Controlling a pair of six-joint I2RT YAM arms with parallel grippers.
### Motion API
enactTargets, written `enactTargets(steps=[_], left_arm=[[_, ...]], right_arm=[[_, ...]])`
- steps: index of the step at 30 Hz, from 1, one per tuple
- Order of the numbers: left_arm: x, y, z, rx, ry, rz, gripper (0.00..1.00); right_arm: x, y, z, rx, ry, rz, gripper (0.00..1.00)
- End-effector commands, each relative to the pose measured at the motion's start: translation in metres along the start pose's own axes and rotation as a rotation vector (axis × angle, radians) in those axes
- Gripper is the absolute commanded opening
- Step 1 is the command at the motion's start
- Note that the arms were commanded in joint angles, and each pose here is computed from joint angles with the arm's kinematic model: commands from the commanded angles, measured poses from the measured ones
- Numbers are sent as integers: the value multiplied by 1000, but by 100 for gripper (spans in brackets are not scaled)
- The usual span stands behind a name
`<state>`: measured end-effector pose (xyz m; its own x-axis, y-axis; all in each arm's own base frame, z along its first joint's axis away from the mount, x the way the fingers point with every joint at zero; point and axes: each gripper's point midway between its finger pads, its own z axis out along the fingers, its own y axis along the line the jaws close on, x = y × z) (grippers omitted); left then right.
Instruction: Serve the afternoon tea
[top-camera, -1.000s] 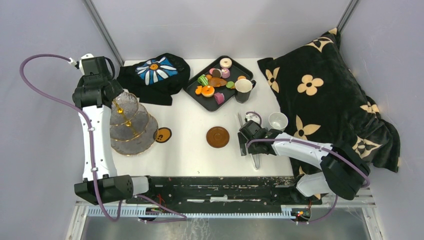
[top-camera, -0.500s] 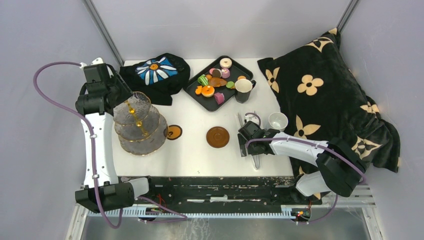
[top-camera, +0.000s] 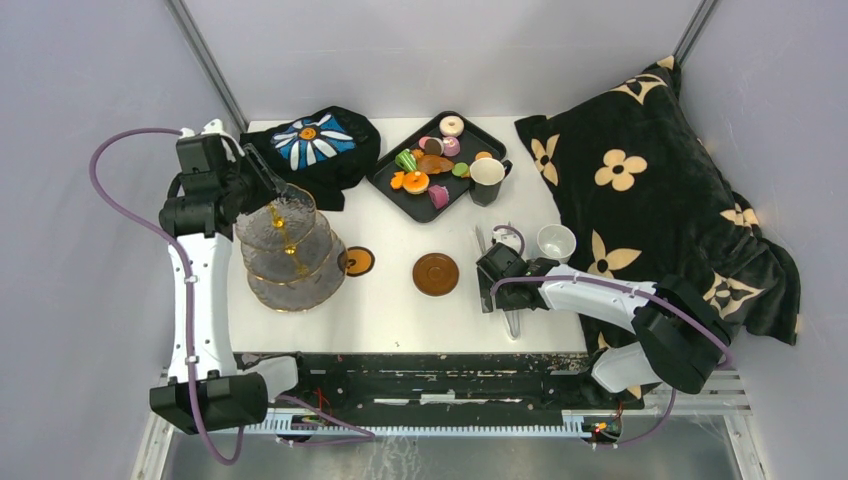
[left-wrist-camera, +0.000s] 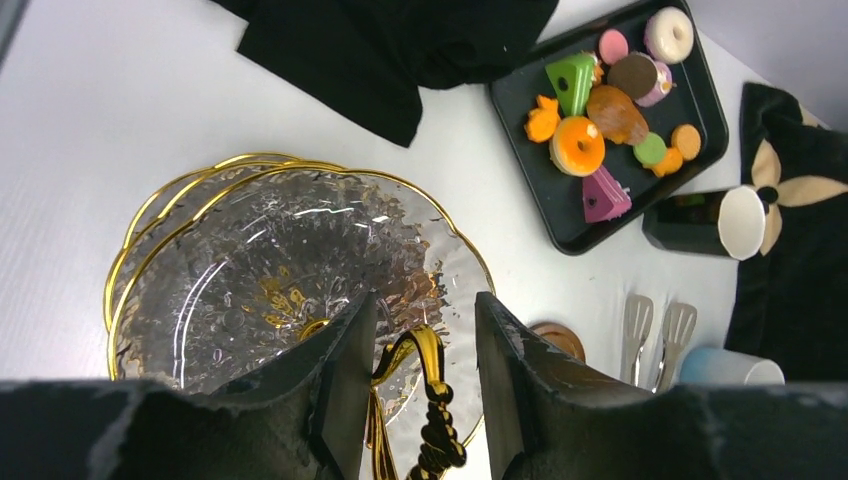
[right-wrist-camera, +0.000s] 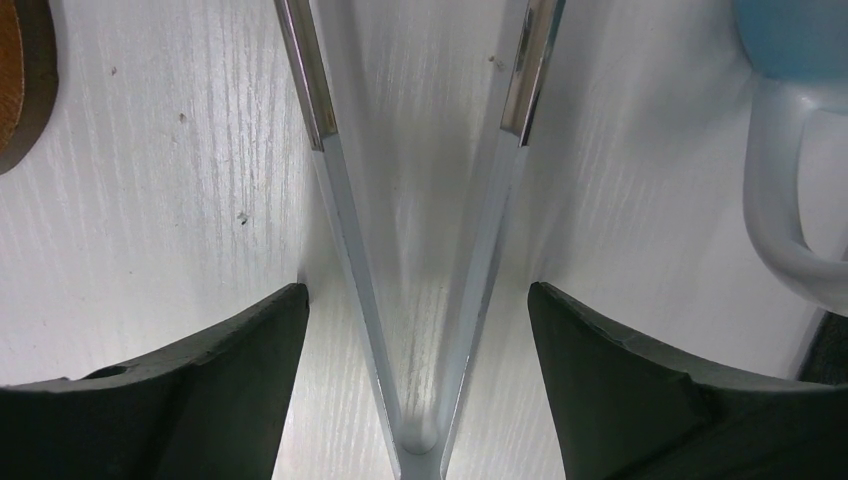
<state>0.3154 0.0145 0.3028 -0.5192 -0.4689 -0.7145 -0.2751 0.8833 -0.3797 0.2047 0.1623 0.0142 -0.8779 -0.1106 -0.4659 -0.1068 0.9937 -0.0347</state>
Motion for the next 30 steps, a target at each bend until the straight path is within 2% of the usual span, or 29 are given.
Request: enactTargets(steps=[1,7,11,19,20,23,26,30], left_arm=[[-1,-30,3,113,-25,-14,49],[-14,-40,7,128,-63,-17,53],[-20,-37,1,106,-92,-6,66],[-45,-30,-29,33,-188,14,97],[-49,-29,-34,22,-204,17,100],[-61,-30,-51,12,-253,27,99],[-73,-31,-70,5,-309,33,99],[-81,-34,-90,11,-355,44,99]], right_arm=[[-14,-3,-5,32,-49,22,88],[-18,-10,-4,70,-84,29,95],[-18,-12,-2,73,-103,51,96],[-34,-1,10,27,-202,65,87],[-35,-1,13,32,-207,64,84],[-30,0,23,47,-190,57,71],[-23,-4,29,60,-185,73,51],[-18,-9,17,35,-195,83,31]])
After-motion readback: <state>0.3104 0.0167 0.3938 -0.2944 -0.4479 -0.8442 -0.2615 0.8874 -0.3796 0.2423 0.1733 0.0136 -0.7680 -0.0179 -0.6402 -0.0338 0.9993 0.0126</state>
